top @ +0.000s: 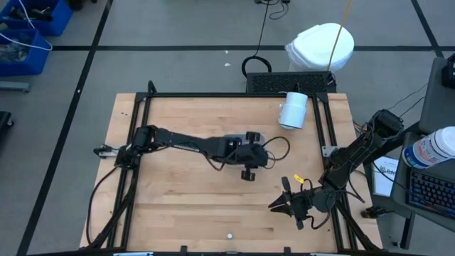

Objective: Pick & Place food coloring
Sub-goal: Put the small red food coloring bottle into the gray bin

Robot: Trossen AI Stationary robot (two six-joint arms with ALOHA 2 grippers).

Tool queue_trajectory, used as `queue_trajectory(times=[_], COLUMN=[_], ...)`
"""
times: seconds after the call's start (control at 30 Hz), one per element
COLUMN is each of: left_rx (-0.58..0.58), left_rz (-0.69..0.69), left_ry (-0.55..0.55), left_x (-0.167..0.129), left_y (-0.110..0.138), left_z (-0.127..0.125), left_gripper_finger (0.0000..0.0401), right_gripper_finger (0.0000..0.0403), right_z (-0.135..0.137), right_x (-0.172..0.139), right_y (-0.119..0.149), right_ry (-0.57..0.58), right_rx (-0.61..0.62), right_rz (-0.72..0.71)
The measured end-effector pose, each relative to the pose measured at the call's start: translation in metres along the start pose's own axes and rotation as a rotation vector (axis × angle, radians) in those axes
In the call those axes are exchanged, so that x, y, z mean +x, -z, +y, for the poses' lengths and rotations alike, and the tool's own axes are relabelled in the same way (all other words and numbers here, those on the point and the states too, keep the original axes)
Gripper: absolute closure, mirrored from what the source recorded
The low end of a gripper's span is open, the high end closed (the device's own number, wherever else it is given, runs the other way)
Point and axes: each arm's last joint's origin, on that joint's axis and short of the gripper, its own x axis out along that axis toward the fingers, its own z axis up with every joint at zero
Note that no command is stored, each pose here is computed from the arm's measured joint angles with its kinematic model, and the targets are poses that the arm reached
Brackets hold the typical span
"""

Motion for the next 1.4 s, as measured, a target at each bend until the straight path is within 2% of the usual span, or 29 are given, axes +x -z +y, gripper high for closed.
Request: queue_trajectory(times=[0.2, 0.43, 0.8, 1.1, 1.4], left_rx=[0.04, 0.098, 0.131, 0.08, 0.067], left_rz=[0.01, 0.015, 0.061, 0.049, 0.05], left_ry=[0.194, 0.262, 0.289, 0.33, 0.328], left_x=[0.01, 0.021, 0.051, 0.054, 0.072], left_y=[0.016, 0.027, 0.046, 0.051, 0.067], left_z=[0.028, 0.037, 0.043, 0.051, 0.041], left_gripper_finger=[0.0313, 0.0313, 0.0313, 0.0313, 0.0313], right_gripper_finger=[0.0355, 0.0355, 0.0355, 0.0355, 0.0355], right_z=[0.0, 0.0, 0.001, 0.001, 0.001], right_x=[0.0, 0.0, 0.0, 0.0, 0.0], right_y=[0.0, 0.002, 0.003, 0.003, 0.003], right_ry=[-0.001, -0.005, -0.007, -0.008, -0.007], right_rx=[-0.003, -0.01, -0.015, -0.017, -0.01], right_rz=[0.004, 0.015, 0.024, 0.027, 0.023])
